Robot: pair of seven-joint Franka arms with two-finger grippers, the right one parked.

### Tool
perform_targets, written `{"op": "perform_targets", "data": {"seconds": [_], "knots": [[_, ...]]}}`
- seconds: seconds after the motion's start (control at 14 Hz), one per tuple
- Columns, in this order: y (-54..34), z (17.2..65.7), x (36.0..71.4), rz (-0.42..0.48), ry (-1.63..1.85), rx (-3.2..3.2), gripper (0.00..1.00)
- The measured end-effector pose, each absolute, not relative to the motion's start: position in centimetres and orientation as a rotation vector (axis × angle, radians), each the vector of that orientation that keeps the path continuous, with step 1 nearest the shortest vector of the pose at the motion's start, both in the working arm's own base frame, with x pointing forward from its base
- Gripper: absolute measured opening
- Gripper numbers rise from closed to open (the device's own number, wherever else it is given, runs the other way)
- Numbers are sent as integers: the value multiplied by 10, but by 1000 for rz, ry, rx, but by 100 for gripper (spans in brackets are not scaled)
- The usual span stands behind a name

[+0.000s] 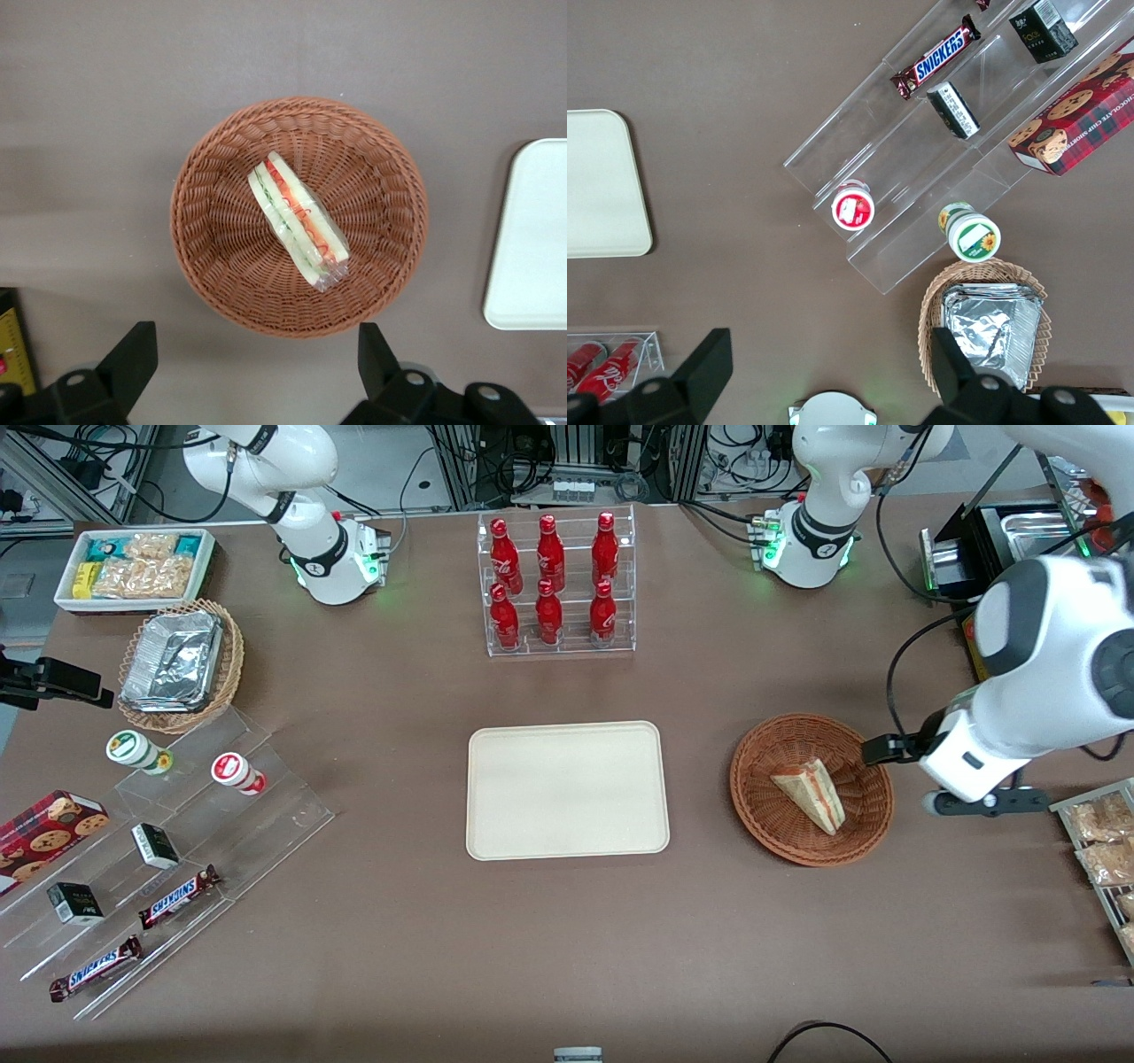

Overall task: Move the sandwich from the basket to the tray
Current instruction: 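Move the left gripper over the wrapped sandwich in the wicker basket, then lower the left gripper and close it on the wrapped sandwich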

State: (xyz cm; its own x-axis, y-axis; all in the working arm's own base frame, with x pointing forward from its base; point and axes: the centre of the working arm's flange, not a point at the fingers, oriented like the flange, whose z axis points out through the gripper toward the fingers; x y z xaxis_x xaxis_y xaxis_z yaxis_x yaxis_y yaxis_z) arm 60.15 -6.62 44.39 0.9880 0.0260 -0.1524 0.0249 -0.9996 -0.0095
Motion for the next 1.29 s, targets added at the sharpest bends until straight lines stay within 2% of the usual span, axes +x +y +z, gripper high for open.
{"op": "perform_targets", "data": {"seconds": [0.14,0.36,0.57,0.86,1.29], "knots": [[-67,413,592,200,-49,-3128,100],[-66,375,565,86,-133,-3133,100],[-65,352,539,41,-425,-3107,100],[-88,347,535,-11,-857,-3029,100],[-108,322,545,-103,-1162,-2977,100]]}}
